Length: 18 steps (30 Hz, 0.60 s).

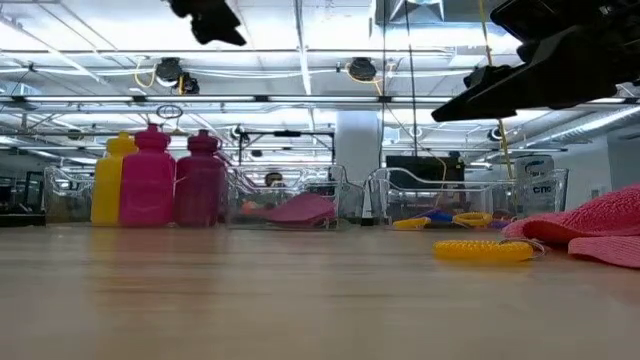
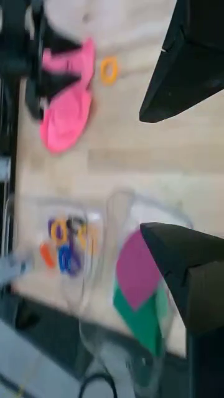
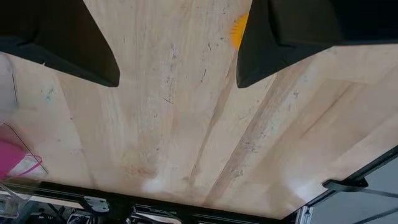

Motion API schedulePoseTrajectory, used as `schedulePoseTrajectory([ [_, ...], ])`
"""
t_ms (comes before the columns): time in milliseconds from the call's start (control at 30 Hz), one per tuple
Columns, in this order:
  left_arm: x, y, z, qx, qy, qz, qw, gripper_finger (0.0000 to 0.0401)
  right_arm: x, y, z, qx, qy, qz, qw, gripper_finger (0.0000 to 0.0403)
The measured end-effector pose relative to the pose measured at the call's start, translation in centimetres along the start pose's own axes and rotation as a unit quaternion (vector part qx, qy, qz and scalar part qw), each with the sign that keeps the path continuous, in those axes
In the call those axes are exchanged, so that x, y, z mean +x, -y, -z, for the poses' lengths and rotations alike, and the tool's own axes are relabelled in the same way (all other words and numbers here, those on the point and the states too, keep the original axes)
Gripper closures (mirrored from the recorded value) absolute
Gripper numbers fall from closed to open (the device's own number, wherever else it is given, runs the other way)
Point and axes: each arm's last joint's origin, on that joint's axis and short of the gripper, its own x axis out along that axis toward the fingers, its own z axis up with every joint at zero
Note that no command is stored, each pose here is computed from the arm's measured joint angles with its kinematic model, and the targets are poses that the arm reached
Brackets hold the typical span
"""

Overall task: Pick & Place Sports Items
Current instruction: Put the yellow spring keychain into the right transparent bin

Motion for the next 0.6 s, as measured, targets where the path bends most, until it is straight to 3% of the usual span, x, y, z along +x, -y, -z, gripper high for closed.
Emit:
schedulePoseTrajectory([
  [267,5.3,4.3,2.7,0.032,0.028,0.058,0.997,0.0164,0.0,0.0,0.0,0.0,0.0,0.0,1.0,0.0161],
  [467,11.9,8.5,6.7,0.054,0.072,0.117,0.989,0.0164,0.0,0.0,0.0,0.0,0.0,0.0,1.0,0.0161],
  [600,14.6,12.0,9.5,0.063,0.129,0.168,0.975,0.0164,0.0,0.0,0.0,0.003,0.0,0.0,1.0,0.0161],
])
